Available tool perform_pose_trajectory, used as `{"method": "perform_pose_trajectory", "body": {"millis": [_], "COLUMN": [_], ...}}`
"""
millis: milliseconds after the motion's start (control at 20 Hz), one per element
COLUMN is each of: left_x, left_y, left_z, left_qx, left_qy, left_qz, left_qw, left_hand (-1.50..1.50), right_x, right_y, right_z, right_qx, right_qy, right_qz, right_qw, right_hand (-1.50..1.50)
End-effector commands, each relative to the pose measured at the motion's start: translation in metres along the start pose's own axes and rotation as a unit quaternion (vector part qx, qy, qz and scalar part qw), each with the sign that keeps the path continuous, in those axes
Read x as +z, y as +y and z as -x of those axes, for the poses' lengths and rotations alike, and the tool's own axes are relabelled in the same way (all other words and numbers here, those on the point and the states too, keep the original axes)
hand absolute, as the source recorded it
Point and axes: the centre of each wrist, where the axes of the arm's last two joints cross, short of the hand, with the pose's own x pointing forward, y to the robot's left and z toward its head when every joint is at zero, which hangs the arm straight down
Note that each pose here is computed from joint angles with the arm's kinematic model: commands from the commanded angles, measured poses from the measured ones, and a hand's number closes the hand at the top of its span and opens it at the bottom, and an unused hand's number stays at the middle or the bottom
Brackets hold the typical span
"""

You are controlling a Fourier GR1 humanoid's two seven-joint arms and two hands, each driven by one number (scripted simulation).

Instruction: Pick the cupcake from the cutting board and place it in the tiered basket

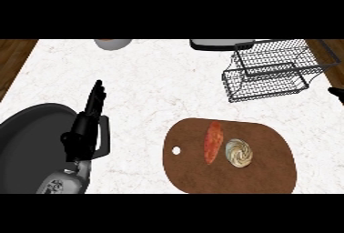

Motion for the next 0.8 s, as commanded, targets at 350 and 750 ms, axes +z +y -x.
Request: {"method": "perform_pose_trajectory", "body": {"millis": [350,750], "left_x": [-0.01,-0.013], "left_y": [-0.011,0.002], "left_z": [-0.01,-0.018], "left_qx": [-0.001,0.001], "left_qy": [-0.006,-0.008], "left_qz": [0.01,0.014], "left_qw": [0.9999,0.9999], "left_hand": [0.0,0.0], "right_x": [-0.036,-0.027], "right_y": [0.065,0.081], "right_z": [-0.041,-0.048], "right_qx": [0.073,0.102], "right_qy": [0.05,0.107], "right_qz": [-0.034,-0.095], "right_qw": [0.995,0.985], "right_hand": [-1.5,-1.5]}}
